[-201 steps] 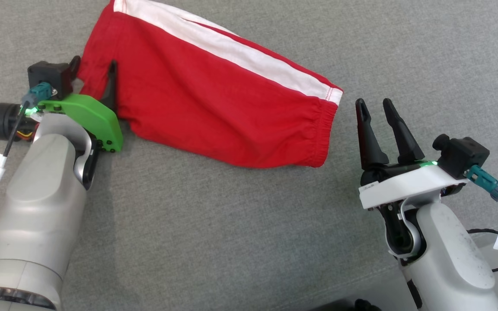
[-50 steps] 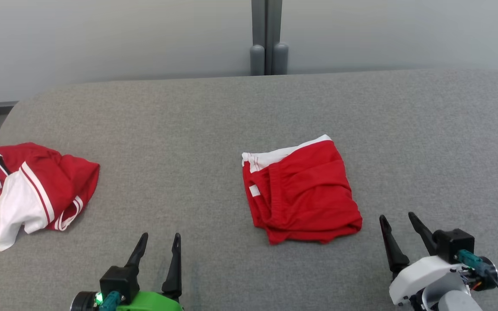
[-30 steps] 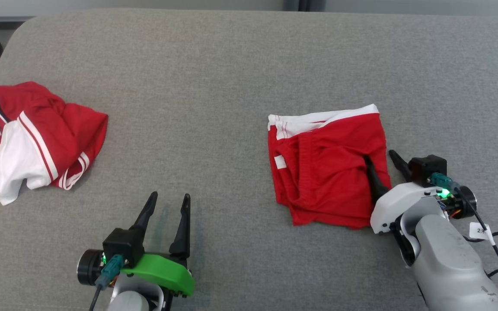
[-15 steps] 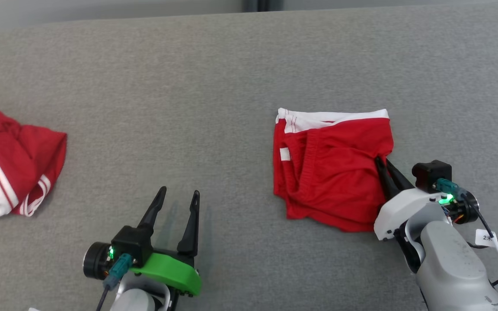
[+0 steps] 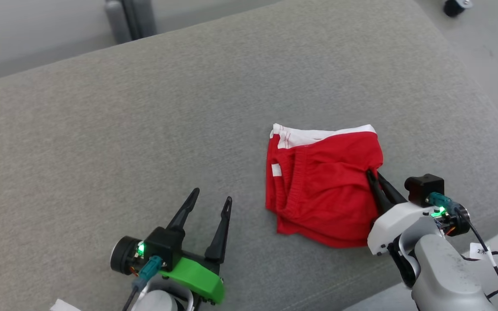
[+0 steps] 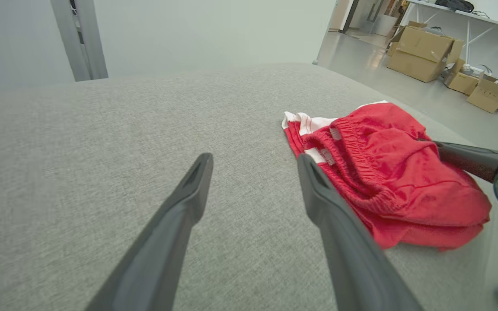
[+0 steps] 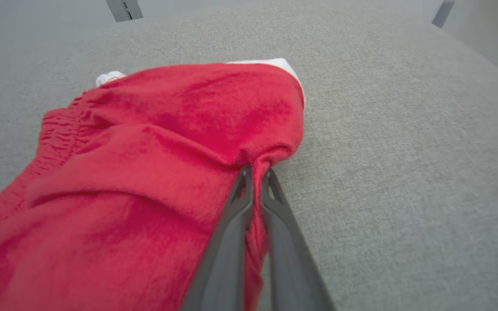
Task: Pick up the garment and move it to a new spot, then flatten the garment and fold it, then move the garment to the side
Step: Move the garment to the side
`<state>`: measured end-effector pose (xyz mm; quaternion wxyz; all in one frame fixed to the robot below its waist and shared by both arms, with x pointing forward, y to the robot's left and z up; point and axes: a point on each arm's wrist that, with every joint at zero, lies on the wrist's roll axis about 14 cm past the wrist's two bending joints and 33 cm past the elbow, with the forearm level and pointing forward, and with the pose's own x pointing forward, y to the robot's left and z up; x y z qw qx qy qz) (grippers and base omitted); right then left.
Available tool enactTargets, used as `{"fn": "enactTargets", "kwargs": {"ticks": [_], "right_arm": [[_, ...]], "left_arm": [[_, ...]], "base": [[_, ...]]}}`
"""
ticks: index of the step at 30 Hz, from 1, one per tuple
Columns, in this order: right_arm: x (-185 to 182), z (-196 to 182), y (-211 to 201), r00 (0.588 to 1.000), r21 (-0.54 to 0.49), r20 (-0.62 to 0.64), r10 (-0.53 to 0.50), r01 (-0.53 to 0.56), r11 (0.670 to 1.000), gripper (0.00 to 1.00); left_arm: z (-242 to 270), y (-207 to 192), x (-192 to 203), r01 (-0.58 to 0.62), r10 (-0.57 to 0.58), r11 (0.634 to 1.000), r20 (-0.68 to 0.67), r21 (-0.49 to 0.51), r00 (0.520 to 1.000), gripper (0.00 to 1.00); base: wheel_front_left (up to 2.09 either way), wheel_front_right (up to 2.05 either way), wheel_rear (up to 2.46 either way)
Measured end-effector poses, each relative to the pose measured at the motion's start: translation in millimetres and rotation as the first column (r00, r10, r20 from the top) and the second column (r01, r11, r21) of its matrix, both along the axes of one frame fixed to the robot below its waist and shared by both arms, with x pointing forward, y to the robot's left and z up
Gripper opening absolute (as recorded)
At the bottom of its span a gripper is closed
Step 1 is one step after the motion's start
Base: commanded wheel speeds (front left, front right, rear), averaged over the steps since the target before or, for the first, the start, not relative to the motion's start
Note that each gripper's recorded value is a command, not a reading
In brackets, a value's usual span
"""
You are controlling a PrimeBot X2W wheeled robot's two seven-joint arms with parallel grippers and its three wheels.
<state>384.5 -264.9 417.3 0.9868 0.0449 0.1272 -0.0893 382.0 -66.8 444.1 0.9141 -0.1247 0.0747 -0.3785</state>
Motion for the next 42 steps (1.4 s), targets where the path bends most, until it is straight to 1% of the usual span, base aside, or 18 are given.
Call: {"fn": "enactTargets", "kwargs": {"ticks": [5,9,12,14,20,24,28,30,35,40,41,42], "right_arm": [[-24.9,6.4,-24.3,0.997,-0.008,0.010,-0.079,0.079,0.997,0.00],[-37.5,5.2,-38.6,0.993,-0.035,-0.007,-0.117,0.117,0.993,0.00],[-33.4,1.7,-38.8,0.994,-0.048,-0.026,-0.107,0.106,0.993,0.00],[-25.1,1.7,-40.5,0.995,-0.074,-0.037,-0.093,0.090,0.993,0.00],[10.9,12.3,-68.3,0.996,-0.205,-0.068,-0.062,0.047,0.978,0.00],[47.2,26.9,-92.4,0.996,-0.303,-0.080,-0.050,0.023,0.953,0.00],[75.1,42.5,-132.3,0.991,-0.408,-0.101,-0.088,0.039,0.912,0.00],[85.3,48.2,-148.9,0.988,-0.443,-0.106,-0.113,0.055,0.895,0.00],[99.9,51.0,-186.2,0.973,-0.493,-0.122,-0.197,0.113,0.863,0.00],[108.1,44.4,-200.7,0.961,-0.527,-0.131,-0.246,0.142,0.838,0.00],[108.8,45.1,-203.0,0.959,-0.533,-0.126,-0.254,0.150,0.832,0.06],[108.1,45.6,-206.7,0.955,-0.542,-0.120,-0.270,0.165,0.824,0.37]], "left_arm": [[3.5,-40.9,-15.4,0.136,-0.136,0.991,0.013,-0.017,0.991,1.00],[3.6,-60.8,-21.6,0.204,-0.204,0.979,0.020,-0.026,0.979,1.00],[-4.1,-62.7,-20.1,0.222,-0.222,0.975,0.011,-0.017,0.975,1.00],[-11.2,-60.6,-18.1,0.227,-0.227,0.974,0.001,-0.006,0.974,1.00],[-24.6,-47.9,0.1,0.204,-0.204,0.979,-0.005,0.012,0.979,1.00],[-34.9,-34.9,16.6,0.176,-0.176,0.984,-0.006,0.024,0.984,1.00],[-43.0,-23.0,33.0,0.145,-0.145,0.989,-0.004,0.026,0.989,1.00],[-47.2,-17.0,39.5,0.126,-0.126,0.992,-0.009,0.024,0.992,1.00],[-56.2,-2.5,51.9,0.085,-0.084,0.996,-0.023,0.019,0.996,1.00],[-67.2,13.0,58.0,0.044,-0.043,0.999,-0.043,0.032,0.998,1.00],[-67.9,14.6,59.1,0.039,-0.037,0.999,-0.044,0.033,0.998,1.00],[-69.4,16.9,59.8,0.032,-0.030,0.999,-0.048,0.034,0.998,1.00]], "base": [[0.00,0.00,0.00],[0.00,0.00,0.00],[0.00,0.00,0.00],[0.00,0.00,0.00],[0.00,0.00,0.00],[0.00,0.00,0.00],[0.00,0.00,0.00],[0.00,0.00,0.00],[0.00,0.00,0.00],[0.00,0.00,0.00],[0.00,0.00,0.00],[0.00,0.00,0.00]]}}
